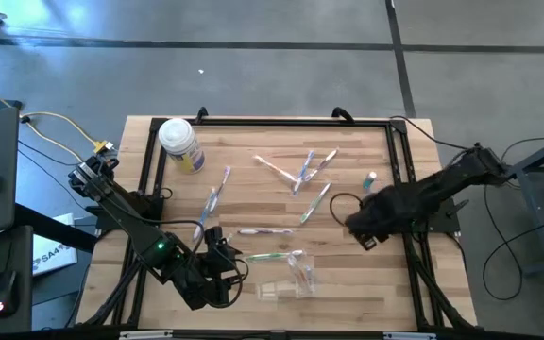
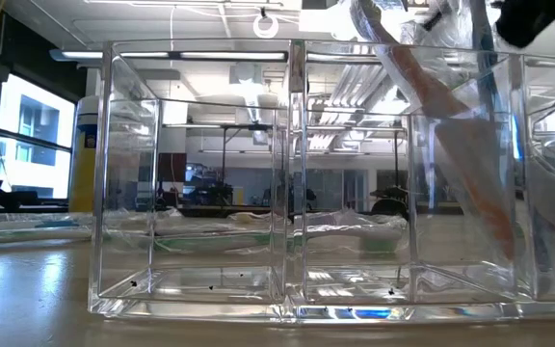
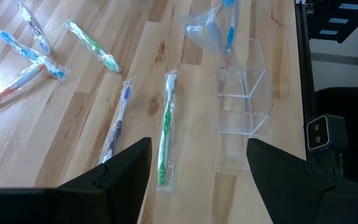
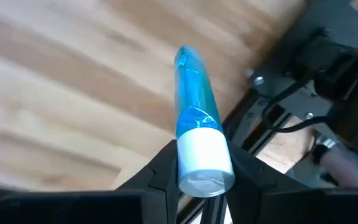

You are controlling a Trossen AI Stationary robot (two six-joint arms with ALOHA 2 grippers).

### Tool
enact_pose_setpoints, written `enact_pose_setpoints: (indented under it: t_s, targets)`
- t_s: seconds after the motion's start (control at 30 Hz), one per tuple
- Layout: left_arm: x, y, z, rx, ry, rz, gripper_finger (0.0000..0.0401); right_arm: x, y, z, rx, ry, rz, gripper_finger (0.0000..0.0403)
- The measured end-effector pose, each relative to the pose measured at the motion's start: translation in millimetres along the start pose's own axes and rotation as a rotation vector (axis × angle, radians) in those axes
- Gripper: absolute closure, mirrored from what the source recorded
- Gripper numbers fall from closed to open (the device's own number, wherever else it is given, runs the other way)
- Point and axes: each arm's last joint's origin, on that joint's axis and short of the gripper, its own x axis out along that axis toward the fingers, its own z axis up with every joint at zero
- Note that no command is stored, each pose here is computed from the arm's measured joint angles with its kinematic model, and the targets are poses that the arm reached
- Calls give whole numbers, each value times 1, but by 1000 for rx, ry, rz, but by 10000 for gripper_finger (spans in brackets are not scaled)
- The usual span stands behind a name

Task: Pick & Place toothbrushing station
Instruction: Put the bottom right mouthwash into the transparent bin

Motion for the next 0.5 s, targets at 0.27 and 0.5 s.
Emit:
enact_pose_setpoints:
  t_s: [0.27,0.5]
  targets:
    - [0,-4,4,8,-35,-34,140,-22,10,-51,-129,-49,125,318]
    - [-2,-14,16,101,-137,-145,140,-28,30,-79,-346,-152,375,318]
